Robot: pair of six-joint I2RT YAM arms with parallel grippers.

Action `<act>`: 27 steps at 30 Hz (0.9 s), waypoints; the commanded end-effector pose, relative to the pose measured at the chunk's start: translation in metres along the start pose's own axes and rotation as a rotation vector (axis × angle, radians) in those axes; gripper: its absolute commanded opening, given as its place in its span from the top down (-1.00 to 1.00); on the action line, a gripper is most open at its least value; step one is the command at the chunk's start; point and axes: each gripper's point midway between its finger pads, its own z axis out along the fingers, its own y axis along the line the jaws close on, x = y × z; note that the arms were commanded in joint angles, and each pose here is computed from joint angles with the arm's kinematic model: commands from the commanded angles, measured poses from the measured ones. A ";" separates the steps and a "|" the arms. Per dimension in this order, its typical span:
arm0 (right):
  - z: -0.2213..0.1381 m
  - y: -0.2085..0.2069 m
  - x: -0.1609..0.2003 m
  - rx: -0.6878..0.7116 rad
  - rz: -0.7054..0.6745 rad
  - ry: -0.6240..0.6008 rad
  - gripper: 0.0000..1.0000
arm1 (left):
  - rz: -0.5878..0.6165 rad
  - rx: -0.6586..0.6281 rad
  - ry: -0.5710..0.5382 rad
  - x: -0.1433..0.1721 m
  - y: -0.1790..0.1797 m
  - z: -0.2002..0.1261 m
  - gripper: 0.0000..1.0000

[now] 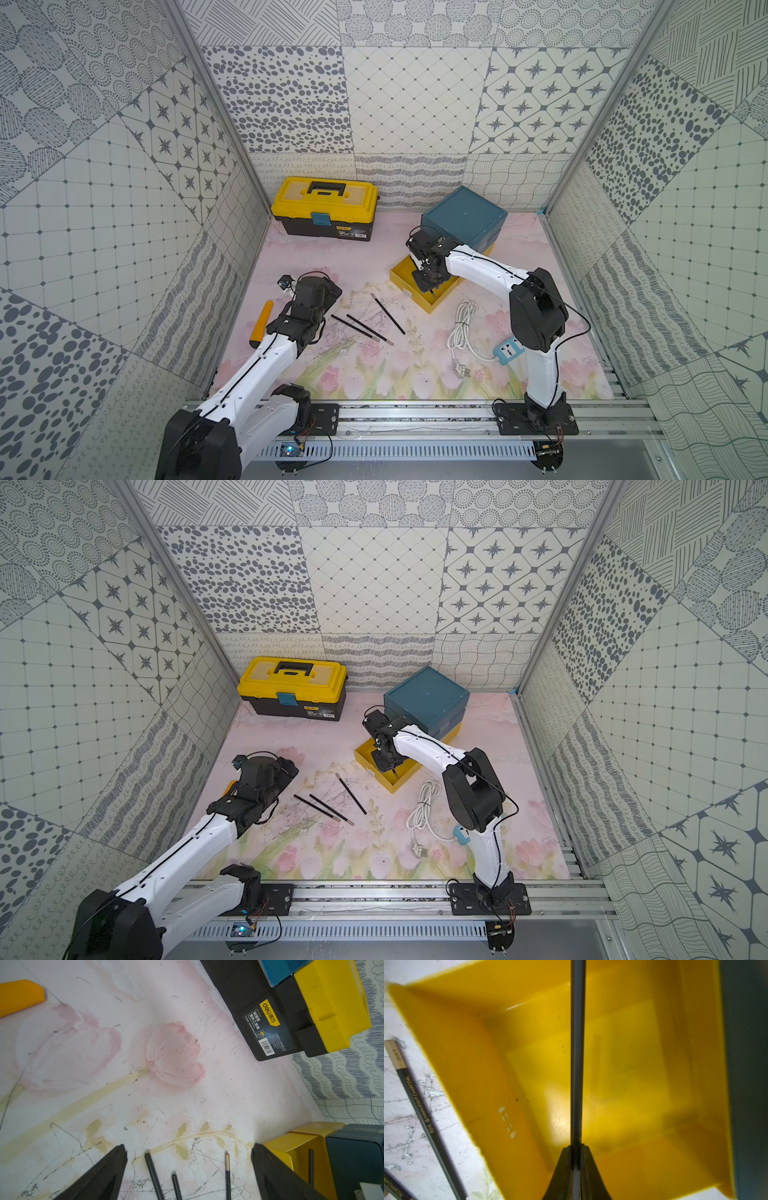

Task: Please place the pencils in the drawer according to their color
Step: Place the pencil in the drawer.

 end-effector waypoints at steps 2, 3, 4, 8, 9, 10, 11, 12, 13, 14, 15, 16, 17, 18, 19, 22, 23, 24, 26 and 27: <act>-0.004 0.000 -0.006 -0.007 0.019 -0.025 0.51 | -0.014 0.041 -0.011 -0.006 -0.011 -0.001 -0.98; -0.007 0.000 -0.007 -0.009 0.020 -0.030 0.51 | -0.014 0.041 -0.011 -0.006 -0.011 -0.001 -0.99; -0.010 0.000 -0.009 -0.010 0.022 -0.037 0.51 | -0.014 0.041 -0.010 -0.005 -0.011 -0.001 -0.99; -0.028 0.000 -0.016 -0.022 0.031 -0.074 0.52 | -0.015 0.041 -0.011 -0.005 -0.011 -0.001 -0.99; -0.034 0.001 -0.018 -0.027 0.031 -0.086 0.52 | -0.015 0.040 -0.010 -0.005 -0.010 -0.001 -0.99; -0.040 0.003 -0.020 -0.033 0.033 -0.101 0.52 | -0.015 0.039 -0.011 -0.005 -0.010 -0.001 -0.98; -0.046 0.005 -0.022 -0.040 0.033 -0.114 0.52 | -0.016 0.037 -0.010 -0.005 -0.010 0.000 -0.99; -0.053 0.008 -0.023 -0.048 0.033 -0.129 0.52 | -0.016 0.039 -0.011 -0.005 -0.010 -0.001 -0.99; -0.059 0.013 -0.025 -0.056 0.031 -0.144 0.52 | -0.015 0.036 -0.010 -0.004 -0.009 0.000 -0.99; -0.066 0.017 -0.027 -0.062 0.030 -0.160 0.52 | -0.017 0.032 -0.009 -0.004 -0.008 0.000 -0.99; -0.071 0.023 -0.028 -0.067 0.024 -0.173 0.52 | -0.016 0.030 -0.011 -0.004 -0.008 0.000 -0.99; -0.076 0.030 -0.028 -0.075 0.015 -0.183 0.52 | -0.016 0.030 -0.012 -0.004 -0.008 0.000 -0.98; -0.081 0.037 -0.029 -0.086 0.006 -0.194 0.52 | -0.016 0.028 -0.014 -0.005 -0.007 0.000 -0.99; -0.085 0.045 -0.028 -0.097 -0.006 -0.200 0.52 | -0.016 0.024 -0.014 -0.005 -0.006 0.000 -0.99; -0.088 0.053 -0.029 -0.103 -0.019 -0.208 0.52 | -0.015 0.022 -0.016 -0.005 -0.006 0.000 -0.98; -0.088 0.080 -0.025 -0.134 -0.059 -0.203 0.51 | -0.015 0.019 -0.019 -0.005 -0.005 0.000 -0.98; -0.086 0.087 -0.023 -0.139 -0.072 -0.196 0.51 | -0.014 0.017 -0.018 -0.005 -0.005 0.000 -0.99; -0.082 0.094 -0.022 -0.140 -0.086 -0.190 0.51 | -0.015 0.014 -0.018 -0.005 -0.004 0.000 -0.98; -0.072 0.108 -0.016 -0.143 -0.114 -0.164 0.51 | -0.017 0.009 -0.020 -0.005 -0.003 0.000 -0.99; -0.067 0.114 -0.013 -0.143 -0.126 -0.151 0.51 | -0.016 0.009 -0.018 -0.004 -0.002 0.000 -0.98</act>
